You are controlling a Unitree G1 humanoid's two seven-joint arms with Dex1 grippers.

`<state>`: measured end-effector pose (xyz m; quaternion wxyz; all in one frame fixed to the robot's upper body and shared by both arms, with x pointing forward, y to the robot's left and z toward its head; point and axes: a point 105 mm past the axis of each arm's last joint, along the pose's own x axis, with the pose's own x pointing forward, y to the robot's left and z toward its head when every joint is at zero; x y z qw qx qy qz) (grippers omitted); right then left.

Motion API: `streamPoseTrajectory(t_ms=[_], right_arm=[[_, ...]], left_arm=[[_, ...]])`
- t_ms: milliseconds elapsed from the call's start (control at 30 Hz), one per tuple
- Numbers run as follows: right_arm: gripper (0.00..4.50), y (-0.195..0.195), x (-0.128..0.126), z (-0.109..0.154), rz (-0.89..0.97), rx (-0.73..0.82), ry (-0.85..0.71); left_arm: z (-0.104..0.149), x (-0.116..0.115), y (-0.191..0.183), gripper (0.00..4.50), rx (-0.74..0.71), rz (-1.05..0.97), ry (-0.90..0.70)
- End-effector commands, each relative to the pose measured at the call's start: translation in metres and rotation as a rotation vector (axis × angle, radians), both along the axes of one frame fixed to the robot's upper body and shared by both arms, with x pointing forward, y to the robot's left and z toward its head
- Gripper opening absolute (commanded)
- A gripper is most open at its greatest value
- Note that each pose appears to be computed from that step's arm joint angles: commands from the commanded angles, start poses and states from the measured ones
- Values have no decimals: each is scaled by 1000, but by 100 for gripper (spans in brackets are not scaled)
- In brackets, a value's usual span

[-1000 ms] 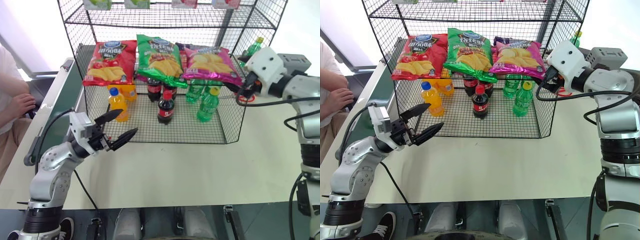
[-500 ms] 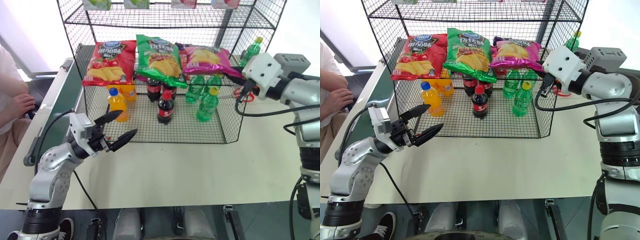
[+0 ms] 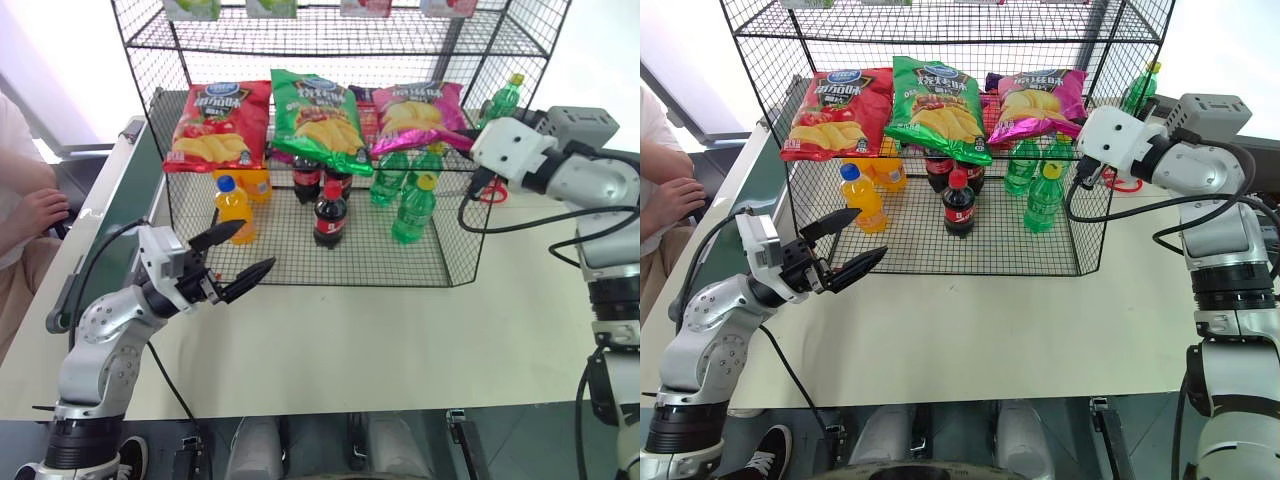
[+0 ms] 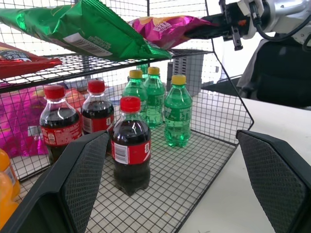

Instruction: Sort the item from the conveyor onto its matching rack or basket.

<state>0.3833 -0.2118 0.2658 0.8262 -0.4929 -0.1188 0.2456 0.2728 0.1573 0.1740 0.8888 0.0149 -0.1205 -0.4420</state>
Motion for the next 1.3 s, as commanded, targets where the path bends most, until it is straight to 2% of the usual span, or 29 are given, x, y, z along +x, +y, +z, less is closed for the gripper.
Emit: streamPoseTrajectory(t_ms=[33, 67, 100, 500, 600, 700, 767, 900, 1000, 1067, 1167, 1233, 1300], right_arm=[[211, -10, -7, 21, -11, -28, -68], [275, -11, -9, 22, -8, -25, -66], [306, -12, -10, 23, -5, -34, -63], [306, -7, -37, 4, 135, -119, 44], [306, -5, -45, 7, 165, -90, 46], [306, -4, -64, 32, 247, 98, 43], [306, -6, -76, 50, 306, 333, 89], [306, 2, -95, 54, 374, 548, 176], [306, 41, -115, 17, 480, 696, 393], [306, 53, -128, -21, 475, 649, 513], [306, 52, -135, -49, 431, 674, 594], [360, 55, -144, -68, 435, 729, 669], [429, 51, -145, -74, 410, 752, 664]], left_arm=[[10, -5, 0, 450, 1, -5, -37], [9, -6, 0, 450, 1, -6, -36], [9, -6, 0, 450, 2, -6, -35], [8, -5, -1, 450, 0, -12, -34], [8, -5, 0, 450, 3, -9, -34], [8, -5, 5, 450, 12, 4, -34], [7, -5, 11, 450, 15, 21, -27], [3, -5, 24, 450, 28, 68, 11], [1, -5, 32, 450, 50, 94, 47], [0, -7, 37, 450, 74, 112, 65], [-4, -10, 46, 450, 100, 142, 99], [-10, -18, 60, 450, 124, 181, 164], [-13, -25, 67, 450, 151, 200, 186]])
